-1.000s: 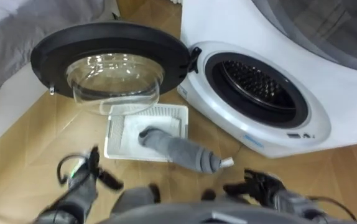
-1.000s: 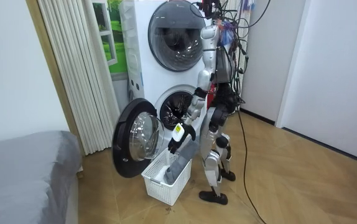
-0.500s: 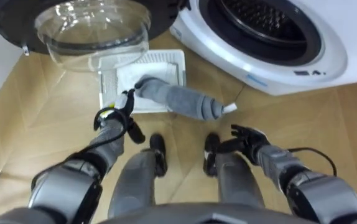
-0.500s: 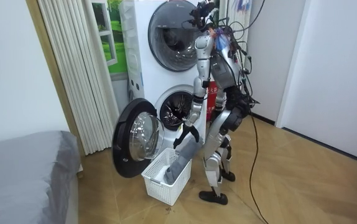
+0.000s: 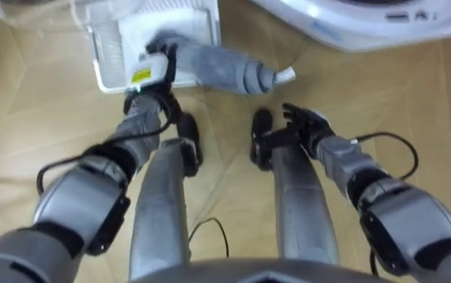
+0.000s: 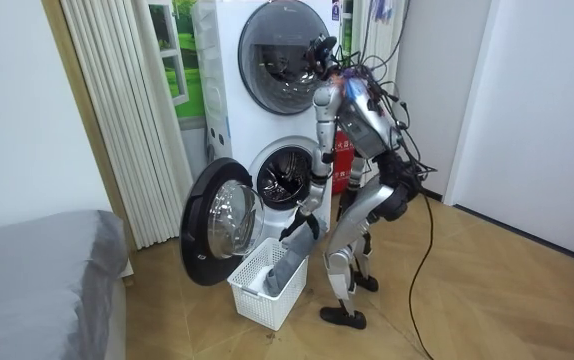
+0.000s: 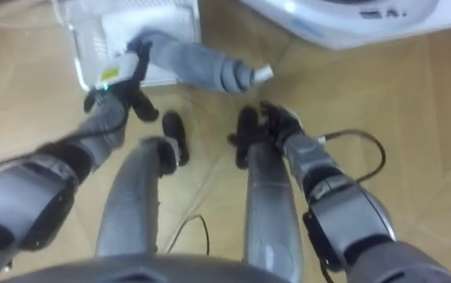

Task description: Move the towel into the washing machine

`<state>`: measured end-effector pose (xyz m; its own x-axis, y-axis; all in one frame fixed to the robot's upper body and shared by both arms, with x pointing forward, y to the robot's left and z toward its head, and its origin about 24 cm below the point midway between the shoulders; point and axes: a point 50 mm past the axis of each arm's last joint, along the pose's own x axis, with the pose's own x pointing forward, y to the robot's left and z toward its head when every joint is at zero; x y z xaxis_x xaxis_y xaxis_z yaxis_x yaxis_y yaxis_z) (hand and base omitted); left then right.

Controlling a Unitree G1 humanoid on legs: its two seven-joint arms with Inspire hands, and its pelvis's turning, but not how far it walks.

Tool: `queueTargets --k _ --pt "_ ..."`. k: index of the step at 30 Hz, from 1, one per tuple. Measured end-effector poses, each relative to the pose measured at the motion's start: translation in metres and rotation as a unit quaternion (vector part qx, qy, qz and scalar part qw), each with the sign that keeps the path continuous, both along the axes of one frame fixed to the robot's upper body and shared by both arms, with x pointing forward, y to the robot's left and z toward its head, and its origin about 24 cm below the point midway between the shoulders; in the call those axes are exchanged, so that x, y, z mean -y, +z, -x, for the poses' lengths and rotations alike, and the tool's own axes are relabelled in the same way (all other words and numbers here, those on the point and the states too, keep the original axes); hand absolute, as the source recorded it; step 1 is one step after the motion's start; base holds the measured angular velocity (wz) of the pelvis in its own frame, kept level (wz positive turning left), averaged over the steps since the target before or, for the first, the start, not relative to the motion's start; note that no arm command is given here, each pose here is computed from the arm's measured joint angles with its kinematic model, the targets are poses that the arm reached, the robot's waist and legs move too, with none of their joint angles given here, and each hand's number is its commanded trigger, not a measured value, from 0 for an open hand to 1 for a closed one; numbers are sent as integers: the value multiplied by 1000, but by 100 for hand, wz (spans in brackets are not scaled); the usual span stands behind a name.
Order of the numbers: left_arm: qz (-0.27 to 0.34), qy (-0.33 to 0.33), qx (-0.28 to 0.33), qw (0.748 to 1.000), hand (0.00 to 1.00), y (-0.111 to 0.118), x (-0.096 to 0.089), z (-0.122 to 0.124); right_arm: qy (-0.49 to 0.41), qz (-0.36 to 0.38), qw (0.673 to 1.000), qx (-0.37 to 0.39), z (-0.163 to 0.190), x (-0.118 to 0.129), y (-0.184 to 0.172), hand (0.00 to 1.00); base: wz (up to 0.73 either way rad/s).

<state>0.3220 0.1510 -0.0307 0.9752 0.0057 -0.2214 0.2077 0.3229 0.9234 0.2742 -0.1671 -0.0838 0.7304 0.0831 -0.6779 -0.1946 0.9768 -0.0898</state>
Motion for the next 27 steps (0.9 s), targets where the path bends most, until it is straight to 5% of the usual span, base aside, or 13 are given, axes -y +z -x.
queueTargets --k 9,27 --pt "-19 -48 84 995 0 27 18 -19 3 -16 999 42 -14 -3 13 0 -7" --pt "-35 -96 146 984 0 58 31 -36 28 -44 995 83 -25 -20 26 0 -2"
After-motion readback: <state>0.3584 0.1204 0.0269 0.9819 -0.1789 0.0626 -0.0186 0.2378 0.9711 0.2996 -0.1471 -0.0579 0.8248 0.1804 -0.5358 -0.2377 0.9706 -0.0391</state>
